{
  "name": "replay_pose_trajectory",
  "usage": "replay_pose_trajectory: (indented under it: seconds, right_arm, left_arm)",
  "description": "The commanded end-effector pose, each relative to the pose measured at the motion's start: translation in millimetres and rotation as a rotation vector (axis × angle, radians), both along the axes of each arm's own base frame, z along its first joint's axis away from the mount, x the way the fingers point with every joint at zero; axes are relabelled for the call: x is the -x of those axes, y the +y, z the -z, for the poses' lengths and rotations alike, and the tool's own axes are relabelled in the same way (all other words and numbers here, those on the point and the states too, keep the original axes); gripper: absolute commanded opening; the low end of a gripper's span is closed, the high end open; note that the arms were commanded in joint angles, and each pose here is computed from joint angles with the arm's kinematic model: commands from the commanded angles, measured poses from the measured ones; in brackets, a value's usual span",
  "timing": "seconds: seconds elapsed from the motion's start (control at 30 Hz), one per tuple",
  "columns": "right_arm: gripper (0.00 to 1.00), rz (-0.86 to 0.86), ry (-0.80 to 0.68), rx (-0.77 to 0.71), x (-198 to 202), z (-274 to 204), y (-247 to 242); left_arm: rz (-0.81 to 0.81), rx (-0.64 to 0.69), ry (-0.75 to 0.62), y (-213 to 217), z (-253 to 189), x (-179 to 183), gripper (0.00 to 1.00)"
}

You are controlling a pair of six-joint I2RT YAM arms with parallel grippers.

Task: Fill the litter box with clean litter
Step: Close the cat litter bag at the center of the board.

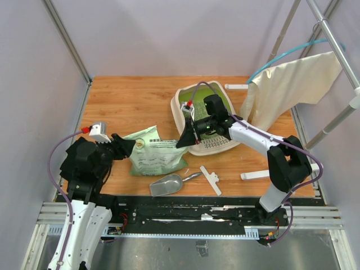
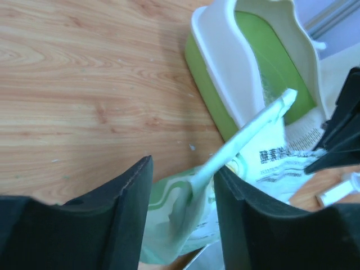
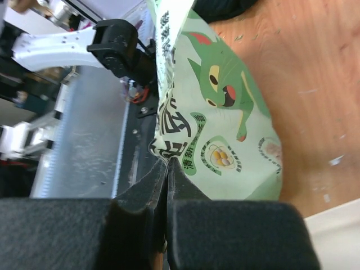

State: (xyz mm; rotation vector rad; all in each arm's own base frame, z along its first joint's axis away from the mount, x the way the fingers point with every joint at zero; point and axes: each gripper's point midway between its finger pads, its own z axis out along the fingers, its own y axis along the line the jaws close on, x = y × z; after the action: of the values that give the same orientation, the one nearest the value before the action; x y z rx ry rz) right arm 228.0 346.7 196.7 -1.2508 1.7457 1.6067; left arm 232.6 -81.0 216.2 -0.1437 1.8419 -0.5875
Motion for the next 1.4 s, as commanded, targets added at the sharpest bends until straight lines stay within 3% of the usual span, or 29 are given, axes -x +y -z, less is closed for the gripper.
replay_pose_trajectory:
  seconds: [0.0,0.23,0.37,0.53,0.67,0.83,0.93,1.07,1.37]
  right_arm:
    - [0.01,-0.008,0.313,0.064,14,-10,-8]
    - [0.01,0.092,0.519,0.163,5,7,-4]
    - [0.01,0.102,0.547,0.169,2,5,-2]
    - [0.01,0.088,0.630,0.189,2,1,1]
    - [0.01,0.107,0.643,0.207,1,1,0]
    - [0.01,0.122,0.637,0.214,2,5,-1]
    - [0.01,0.123,0.627,0.213,2,5,-1]
    - [0.01,0.129,0.615,0.211,1,4,-1]
    - [0.01,0.135,0.611,0.216,-1,7,-1]
  left_arm:
    - [-0.170,-0.015,-0.031,29,-18,-6,0.62]
    - [-0.160,-0.004,-0.127,28,-54,6,0.89]
    - [-0.142,-0.029,-0.236,29,-87,17,0.92]
    - [0.228,-0.080,-0.371,-26,-116,35,0.91]
    - [0.475,-0.096,-0.286,-57,-105,30,0.93]
    - [0.625,-0.276,-0.311,-70,-96,20,1.00]
    - [0.672,-0.363,-0.347,-76,-100,13,1.00]
    - [0.704,-0.447,-0.229,-77,-91,-3,1.00]
    - [0.808,-0.459,-0.038,-104,-51,28,0.99]
